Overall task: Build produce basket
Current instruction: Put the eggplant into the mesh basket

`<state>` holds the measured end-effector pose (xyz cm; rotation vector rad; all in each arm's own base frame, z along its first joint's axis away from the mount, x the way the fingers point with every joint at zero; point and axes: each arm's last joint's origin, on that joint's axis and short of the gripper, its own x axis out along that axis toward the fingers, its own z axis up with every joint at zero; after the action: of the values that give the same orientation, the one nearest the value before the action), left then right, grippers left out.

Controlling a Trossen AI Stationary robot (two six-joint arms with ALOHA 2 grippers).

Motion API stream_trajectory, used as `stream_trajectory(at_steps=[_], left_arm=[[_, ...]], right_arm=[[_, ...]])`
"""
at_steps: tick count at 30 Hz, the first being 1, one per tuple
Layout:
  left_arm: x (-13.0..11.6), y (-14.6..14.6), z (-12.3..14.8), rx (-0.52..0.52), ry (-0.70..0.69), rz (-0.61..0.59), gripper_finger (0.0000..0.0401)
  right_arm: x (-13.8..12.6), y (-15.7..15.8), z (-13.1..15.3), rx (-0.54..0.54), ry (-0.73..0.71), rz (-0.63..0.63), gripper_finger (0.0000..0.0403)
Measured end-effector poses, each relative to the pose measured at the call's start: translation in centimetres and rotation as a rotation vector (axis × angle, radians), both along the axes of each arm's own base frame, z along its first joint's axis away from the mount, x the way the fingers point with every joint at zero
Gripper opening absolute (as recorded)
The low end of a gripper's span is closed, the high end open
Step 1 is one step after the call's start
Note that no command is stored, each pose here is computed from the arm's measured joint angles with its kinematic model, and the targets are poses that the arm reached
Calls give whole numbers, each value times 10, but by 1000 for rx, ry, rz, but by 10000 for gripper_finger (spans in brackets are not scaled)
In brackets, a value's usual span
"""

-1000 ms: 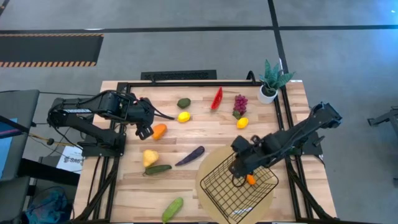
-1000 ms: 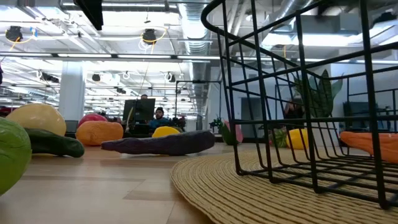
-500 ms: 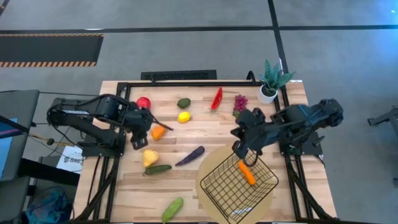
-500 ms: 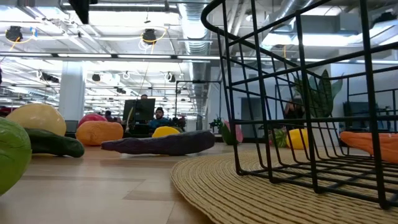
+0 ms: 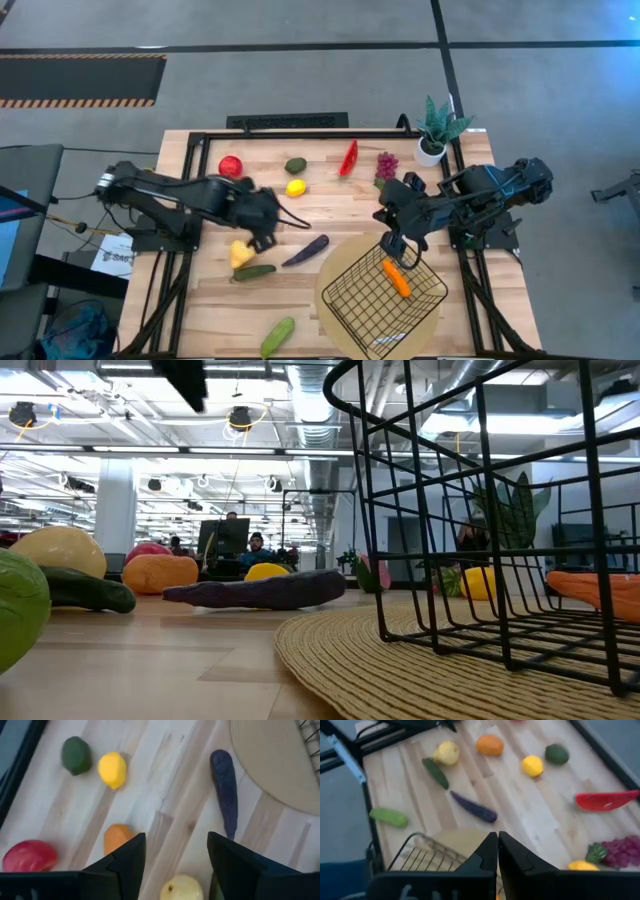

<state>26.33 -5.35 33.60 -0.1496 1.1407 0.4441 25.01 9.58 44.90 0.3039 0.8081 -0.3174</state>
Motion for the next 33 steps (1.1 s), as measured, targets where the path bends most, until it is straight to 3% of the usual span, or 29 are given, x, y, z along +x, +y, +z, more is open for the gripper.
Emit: stream_trajectory(at_steps=[9,15,23,33], left_arm=[[52,0,-69,-57,267,-30,238],[76,-3,-105,-166,326,-85,249],[93,-3,-118,-250,243,-60,249],[96,-7,-118,-299,209,43,249]], right_arm=[[-5,12,-1,80,51,136,39],[-15,19,4,83,34,182,34],[-30,21,13,99,-10,208,26],[-34,20,15,102,-17,212,27]])
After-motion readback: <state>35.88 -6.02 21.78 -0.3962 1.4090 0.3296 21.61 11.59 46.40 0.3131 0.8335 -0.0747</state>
